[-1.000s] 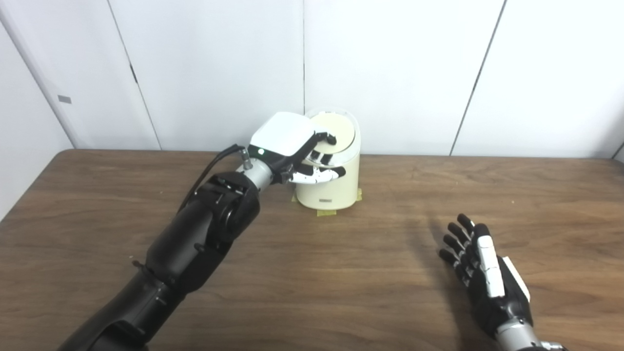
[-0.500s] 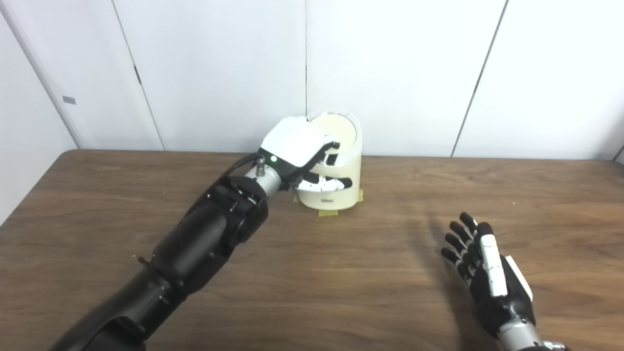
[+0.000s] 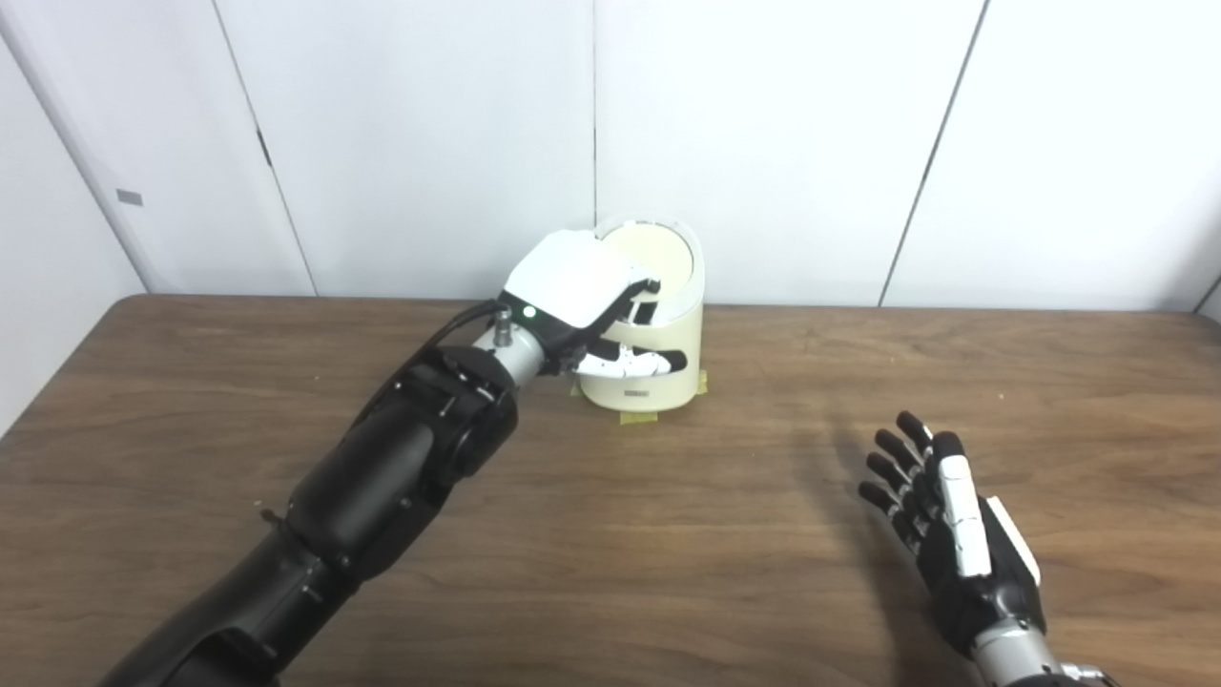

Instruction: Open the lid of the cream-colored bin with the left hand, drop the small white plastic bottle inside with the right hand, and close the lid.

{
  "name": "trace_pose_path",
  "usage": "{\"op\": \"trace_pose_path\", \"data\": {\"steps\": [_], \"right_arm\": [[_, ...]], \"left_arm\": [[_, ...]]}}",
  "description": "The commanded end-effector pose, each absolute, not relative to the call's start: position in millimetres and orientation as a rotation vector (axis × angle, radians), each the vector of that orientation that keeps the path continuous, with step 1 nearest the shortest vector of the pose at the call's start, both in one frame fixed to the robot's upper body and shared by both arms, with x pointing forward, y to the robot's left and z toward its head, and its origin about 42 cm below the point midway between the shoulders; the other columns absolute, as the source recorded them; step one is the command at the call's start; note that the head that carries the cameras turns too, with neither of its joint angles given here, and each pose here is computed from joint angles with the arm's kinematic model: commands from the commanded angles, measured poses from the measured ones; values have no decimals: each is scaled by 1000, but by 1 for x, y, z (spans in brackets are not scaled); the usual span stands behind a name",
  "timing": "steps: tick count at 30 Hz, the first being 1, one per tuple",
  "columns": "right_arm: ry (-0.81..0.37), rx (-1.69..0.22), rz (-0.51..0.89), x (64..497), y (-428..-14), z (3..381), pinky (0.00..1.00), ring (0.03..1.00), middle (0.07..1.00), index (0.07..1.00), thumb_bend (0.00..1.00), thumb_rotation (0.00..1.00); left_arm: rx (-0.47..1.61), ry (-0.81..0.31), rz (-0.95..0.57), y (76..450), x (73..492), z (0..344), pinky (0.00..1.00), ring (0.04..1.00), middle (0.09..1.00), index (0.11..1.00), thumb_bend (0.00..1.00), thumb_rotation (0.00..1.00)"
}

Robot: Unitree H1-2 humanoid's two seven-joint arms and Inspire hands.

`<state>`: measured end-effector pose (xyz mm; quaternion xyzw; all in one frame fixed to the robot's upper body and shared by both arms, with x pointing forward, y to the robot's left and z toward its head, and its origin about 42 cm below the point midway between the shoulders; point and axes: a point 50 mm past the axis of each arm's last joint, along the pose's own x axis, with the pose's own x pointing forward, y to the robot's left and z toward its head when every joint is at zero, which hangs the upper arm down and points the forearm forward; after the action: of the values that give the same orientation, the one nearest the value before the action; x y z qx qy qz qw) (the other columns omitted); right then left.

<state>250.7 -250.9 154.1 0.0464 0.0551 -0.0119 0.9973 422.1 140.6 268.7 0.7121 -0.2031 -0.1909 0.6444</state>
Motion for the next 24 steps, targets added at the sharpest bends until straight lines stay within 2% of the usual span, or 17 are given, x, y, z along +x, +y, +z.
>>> {"op": "trace_pose_path", "data": {"steps": [1, 5, 10, 13, 16, 20, 22, 24], "right_arm": [[16, 89, -13, 256, -249, 174, 869, 917, 926, 957, 498, 946], [11, 84, -5, 256, -247, 174, 868, 919, 927, 955, 509, 946], [-18, 84, 10, 257, -244, 177, 847, 906, 914, 900, 530, 956], [-46, 73, 16, 259, -242, 179, 825, 900, 912, 896, 541, 956], [-58, 65, 15, 260, -242, 182, 820, 898, 906, 891, 569, 948], [-60, 72, 8, 261, -241, 184, 815, 895, 901, 888, 570, 943], [-62, 75, 8, 261, -240, 186, 807, 894, 902, 889, 557, 941], [-64, 75, 9, 260, -240, 186, 809, 894, 902, 890, 546, 943]], "left_arm": [[1571, -456, -472, 146, 417, 263, 852, 836, 822, 821, 538, 714], [1433, -520, -345, 156, 411, 281, 781, 813, 805, 811, 543, 632], [1194, -545, -218, 168, 390, 290, 703, 784, 797, 786, 461, 569], [1036, -532, -169, 174, 373, 287, 721, 804, 812, 796, 442, 552], [902, -529, -136, 182, 358, 284, 745, 828, 825, 813, 422, 578], [707, -494, -110, 192, 340, 278, 718, 805, 821, 818, 404, 560], [638, -466, -93, 199, 331, 271, 708, 795, 812, 821, 406, 586], [600, -442, -82, 206, 322, 264, 702, 789, 807, 829, 368, 558]]}}
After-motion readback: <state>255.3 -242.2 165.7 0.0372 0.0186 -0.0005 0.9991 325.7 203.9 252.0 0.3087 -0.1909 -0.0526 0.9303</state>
